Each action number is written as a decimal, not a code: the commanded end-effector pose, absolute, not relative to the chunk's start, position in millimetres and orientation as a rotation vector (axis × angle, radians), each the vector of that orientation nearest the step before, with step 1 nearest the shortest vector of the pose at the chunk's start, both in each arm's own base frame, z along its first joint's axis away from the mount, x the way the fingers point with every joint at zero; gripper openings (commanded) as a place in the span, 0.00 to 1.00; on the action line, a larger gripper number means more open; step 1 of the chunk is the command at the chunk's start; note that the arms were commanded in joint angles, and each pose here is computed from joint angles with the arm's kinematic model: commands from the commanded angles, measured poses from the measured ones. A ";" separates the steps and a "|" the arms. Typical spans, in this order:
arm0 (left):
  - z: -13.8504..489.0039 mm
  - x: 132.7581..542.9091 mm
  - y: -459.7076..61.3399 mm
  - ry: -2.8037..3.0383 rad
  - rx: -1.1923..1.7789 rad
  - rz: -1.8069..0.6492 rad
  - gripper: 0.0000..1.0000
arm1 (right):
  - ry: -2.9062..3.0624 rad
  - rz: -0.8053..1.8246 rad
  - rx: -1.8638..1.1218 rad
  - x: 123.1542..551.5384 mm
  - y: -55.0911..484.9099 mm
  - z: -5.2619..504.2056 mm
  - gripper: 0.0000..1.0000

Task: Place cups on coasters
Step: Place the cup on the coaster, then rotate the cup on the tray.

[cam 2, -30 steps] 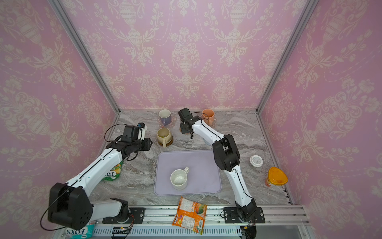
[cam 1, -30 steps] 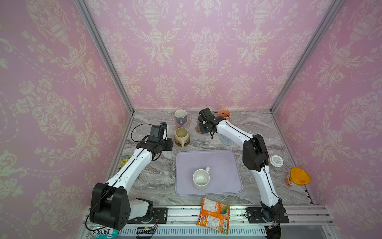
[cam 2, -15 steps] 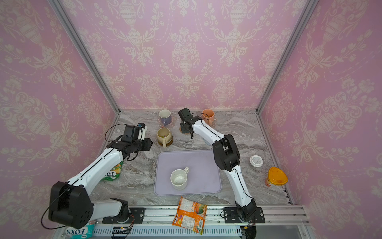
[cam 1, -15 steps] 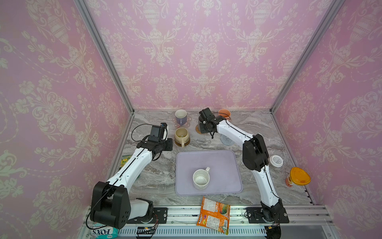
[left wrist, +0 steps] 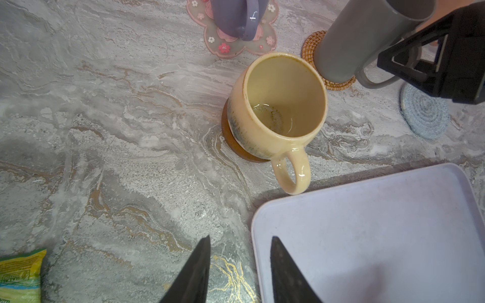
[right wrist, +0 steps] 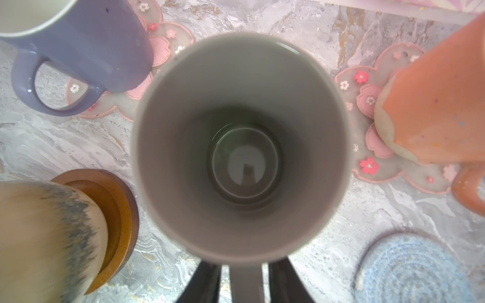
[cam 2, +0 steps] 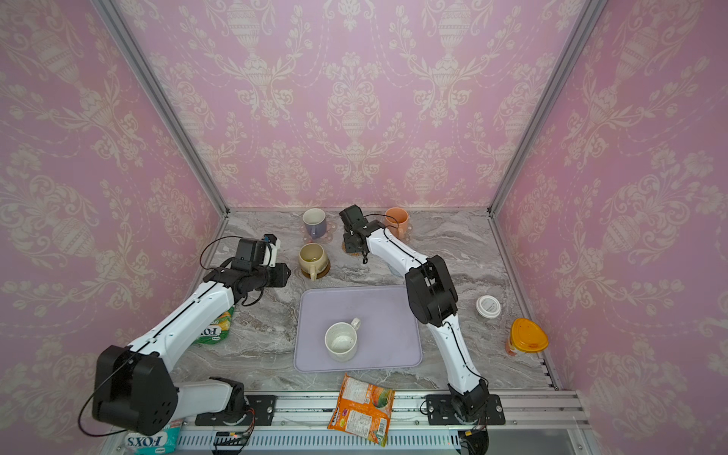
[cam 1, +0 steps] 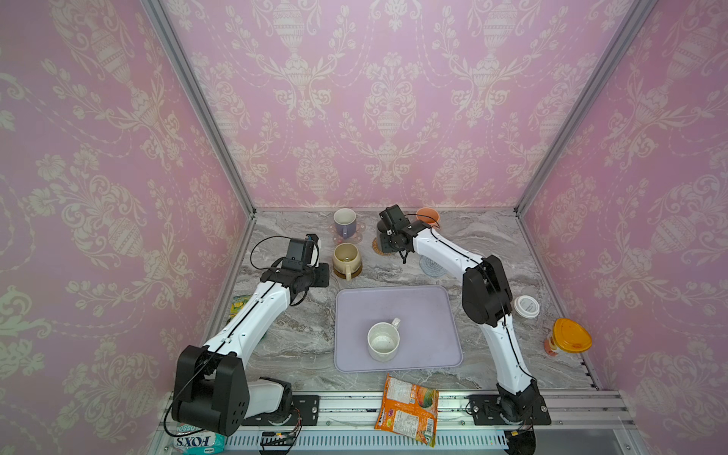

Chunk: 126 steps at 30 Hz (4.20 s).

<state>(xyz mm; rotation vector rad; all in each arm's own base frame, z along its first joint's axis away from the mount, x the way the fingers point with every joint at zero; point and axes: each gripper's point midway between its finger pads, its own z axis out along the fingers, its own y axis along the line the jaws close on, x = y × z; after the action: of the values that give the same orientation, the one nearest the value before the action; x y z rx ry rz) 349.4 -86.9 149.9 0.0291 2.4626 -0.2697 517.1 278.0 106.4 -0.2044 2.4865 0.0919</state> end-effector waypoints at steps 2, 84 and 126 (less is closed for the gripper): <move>161.4 352.6 -88.5 2.444 0.006 -0.309 0.41 | 2.452 0.093 -0.168 520.2 272.5 127.4 0.40; 65.7 143.7 -195.0 2.919 0.065 -0.514 0.38 | 2.651 0.379 -0.567 286.5 271.6 106.7 0.54; 68.7 160.8 -237.7 2.839 0.155 -0.711 0.38 | 2.739 0.212 -0.673 270.3 249.2 80.8 0.55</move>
<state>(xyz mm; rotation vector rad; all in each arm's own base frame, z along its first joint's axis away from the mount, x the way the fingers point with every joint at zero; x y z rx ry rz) 143.4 -234.8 59.1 0.1252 2.9037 -0.7702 278.3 261.0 92.2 -0.6322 2.7027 0.2993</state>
